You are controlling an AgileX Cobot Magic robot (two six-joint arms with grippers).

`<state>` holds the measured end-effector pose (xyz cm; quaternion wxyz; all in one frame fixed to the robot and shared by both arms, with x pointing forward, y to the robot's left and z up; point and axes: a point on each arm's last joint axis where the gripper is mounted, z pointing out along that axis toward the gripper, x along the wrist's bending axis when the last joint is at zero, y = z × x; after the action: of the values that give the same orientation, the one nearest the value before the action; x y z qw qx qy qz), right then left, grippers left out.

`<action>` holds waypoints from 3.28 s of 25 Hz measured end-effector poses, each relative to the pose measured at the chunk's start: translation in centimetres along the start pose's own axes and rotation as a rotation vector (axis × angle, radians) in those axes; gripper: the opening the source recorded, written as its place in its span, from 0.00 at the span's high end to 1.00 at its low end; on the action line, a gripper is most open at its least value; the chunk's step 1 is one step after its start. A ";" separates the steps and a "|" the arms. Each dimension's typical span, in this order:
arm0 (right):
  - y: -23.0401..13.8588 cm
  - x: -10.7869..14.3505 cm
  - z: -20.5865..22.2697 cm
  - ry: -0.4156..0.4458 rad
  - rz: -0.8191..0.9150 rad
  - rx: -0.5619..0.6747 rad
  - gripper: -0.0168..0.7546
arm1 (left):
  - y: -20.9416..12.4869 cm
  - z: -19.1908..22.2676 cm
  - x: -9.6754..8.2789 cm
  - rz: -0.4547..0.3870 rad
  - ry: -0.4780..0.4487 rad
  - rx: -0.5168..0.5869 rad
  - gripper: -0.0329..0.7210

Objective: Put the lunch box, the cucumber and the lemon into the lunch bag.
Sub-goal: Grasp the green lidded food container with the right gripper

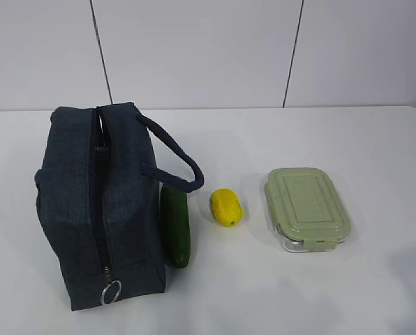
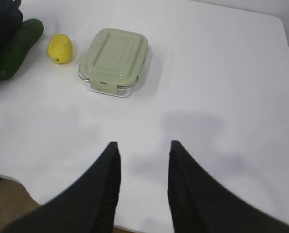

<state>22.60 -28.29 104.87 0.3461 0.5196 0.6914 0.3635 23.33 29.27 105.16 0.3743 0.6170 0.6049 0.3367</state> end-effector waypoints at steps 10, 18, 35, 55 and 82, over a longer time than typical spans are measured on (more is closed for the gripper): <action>0.0 0.0 0.0 0.000 0.000 0.000 0.67 | 0.0 0.0 0.0 -0.001 -0.002 0.000 0.65; 0.0 0.0 0.0 0.001 0.000 0.002 0.67 | 0.0 0.0 0.0 -0.001 -0.002 0.000 0.65; 0.0 0.0 0.0 0.001 0.000 0.002 0.67 | 0.0 0.0 0.0 -0.001 -0.002 0.000 0.65; 8.8 -2.4 7.0 0.128 0.180 0.303 0.27 | 0.0 0.0 0.0 -0.001 -0.002 0.000 0.65; 10.2 -8.3 24.2 0.672 0.353 0.436 0.27 | 0.0 0.0 0.0 -0.001 -0.002 0.000 0.65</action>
<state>49.95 -30.91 102.48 -0.0834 0.5436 0.7267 0.4117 23.33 29.26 105.16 0.3750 0.6170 0.6048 0.3360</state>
